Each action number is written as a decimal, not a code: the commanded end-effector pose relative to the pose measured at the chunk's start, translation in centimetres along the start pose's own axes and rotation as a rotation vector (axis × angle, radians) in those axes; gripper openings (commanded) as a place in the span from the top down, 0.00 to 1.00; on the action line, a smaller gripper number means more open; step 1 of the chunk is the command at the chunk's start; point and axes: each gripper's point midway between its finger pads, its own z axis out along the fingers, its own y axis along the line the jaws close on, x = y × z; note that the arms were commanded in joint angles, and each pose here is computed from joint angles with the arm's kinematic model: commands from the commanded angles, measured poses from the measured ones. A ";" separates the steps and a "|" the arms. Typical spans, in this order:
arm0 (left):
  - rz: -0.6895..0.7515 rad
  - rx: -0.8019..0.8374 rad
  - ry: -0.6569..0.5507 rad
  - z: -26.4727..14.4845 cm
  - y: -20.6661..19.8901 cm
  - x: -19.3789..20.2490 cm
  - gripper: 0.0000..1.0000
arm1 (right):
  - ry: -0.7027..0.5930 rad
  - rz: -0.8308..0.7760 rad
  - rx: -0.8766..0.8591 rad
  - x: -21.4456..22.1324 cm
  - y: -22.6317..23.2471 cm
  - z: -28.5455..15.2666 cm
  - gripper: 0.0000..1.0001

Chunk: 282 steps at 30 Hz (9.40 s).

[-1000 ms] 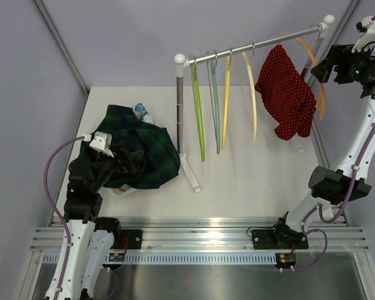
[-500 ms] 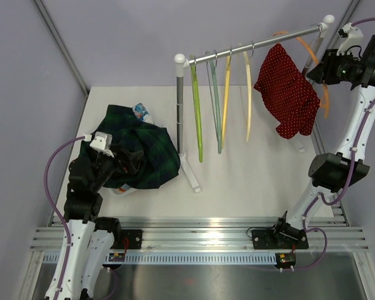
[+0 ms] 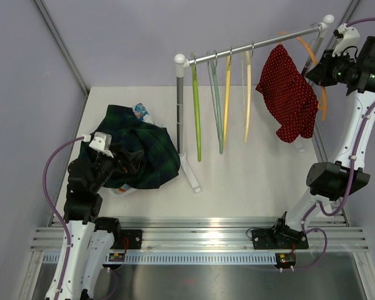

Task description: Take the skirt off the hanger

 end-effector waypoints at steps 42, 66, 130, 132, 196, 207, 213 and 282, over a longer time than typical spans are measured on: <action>-0.041 0.551 -0.117 3.7 -36.0 3.8 0.01 | -0.080 0.155 -0.162 12.5 15.3 -10.9 1.00; 0.052 0.610 -0.024 12.0 -45.3 10.1 0.94 | -0.105 0.143 -0.222 13.2 18.3 -13.3 1.00; 0.340 0.657 0.053 0.6 -26.8 7.8 0.01 | -0.245 -0.067 0.063 0.4 9.0 -9.2 1.00; 0.359 0.648 0.093 0.2 -25.9 8.9 0.01 | -0.261 -0.081 0.054 -0.9 9.7 -8.6 1.00; 0.686 0.771 0.111 -0.1 -31.8 13.3 1.00 | -0.090 -0.084 0.179 12.6 11.0 -9.7 0.01; 0.612 0.378 0.054 -4.4 -18.0 -0.8 1.00 | -0.136 0.029 0.333 12.3 7.9 -9.8 0.01; 0.542 0.095 -0.168 -6.0 -12.0 -13.3 1.00 | -0.130 0.049 0.347 13.0 7.3 -9.4 0.01; -0.257 -0.360 0.200 5.9 5.5 -2.1 0.05 | -0.081 0.001 0.251 15.4 9.3 -10.4 0.01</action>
